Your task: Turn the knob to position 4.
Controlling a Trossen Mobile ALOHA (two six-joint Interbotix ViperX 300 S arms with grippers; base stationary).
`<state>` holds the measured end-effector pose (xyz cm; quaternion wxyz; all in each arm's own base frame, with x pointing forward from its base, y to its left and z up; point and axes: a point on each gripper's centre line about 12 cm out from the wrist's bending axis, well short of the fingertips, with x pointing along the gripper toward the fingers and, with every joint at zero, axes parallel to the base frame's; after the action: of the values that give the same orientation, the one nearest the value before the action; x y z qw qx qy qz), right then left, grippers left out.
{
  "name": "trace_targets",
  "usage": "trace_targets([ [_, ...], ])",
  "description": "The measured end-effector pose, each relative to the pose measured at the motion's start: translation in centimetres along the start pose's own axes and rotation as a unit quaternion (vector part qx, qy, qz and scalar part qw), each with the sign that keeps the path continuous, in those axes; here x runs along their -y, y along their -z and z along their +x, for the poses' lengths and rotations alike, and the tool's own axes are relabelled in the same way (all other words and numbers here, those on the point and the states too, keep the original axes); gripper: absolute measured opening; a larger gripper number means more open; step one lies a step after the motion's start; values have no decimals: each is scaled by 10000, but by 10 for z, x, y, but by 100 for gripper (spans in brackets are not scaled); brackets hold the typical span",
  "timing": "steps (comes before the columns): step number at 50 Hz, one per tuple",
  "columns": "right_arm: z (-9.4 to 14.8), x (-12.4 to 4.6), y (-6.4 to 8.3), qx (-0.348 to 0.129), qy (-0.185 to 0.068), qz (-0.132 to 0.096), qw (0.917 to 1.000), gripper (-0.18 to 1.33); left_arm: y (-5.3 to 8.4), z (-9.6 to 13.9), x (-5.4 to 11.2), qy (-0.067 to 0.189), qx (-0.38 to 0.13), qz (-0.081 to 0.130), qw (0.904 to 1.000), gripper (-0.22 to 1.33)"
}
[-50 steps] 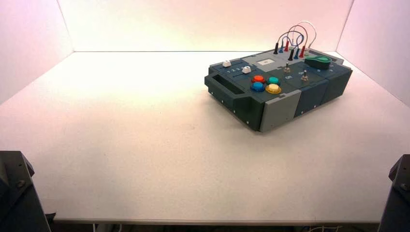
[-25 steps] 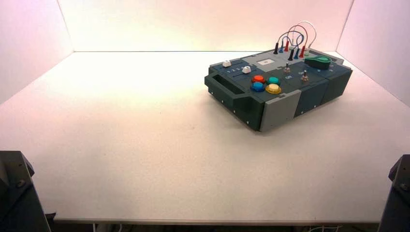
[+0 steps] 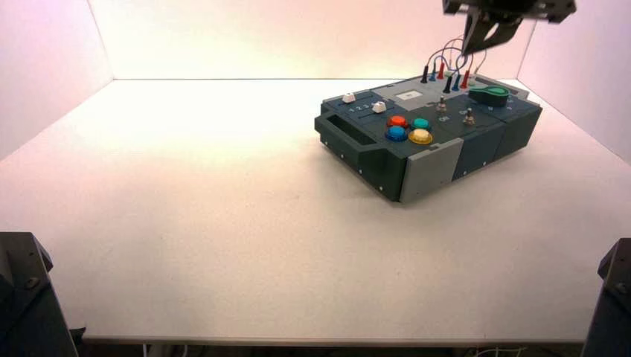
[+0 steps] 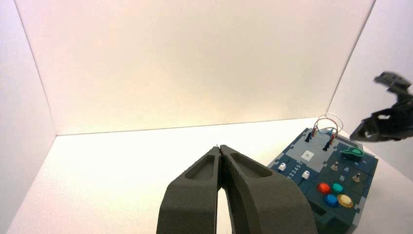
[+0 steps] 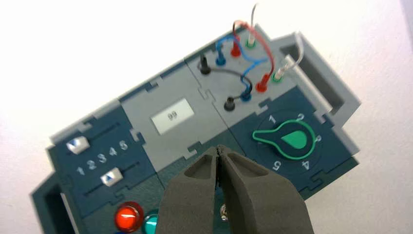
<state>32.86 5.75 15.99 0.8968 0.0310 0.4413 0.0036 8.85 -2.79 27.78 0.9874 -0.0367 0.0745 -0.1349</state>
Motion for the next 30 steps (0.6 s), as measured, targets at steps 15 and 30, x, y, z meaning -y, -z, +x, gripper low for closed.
trace_targets([
  [15, 14, 16, -5, -118, 190, 197, 9996, -14, 0, 0, 0, -1, 8, -8, 10000, -16],
  [30, 29, 24, -16, -140, 282, 312, 9990, -14, 0, 0, 0, -8, 1, -9, 10000, -16],
])
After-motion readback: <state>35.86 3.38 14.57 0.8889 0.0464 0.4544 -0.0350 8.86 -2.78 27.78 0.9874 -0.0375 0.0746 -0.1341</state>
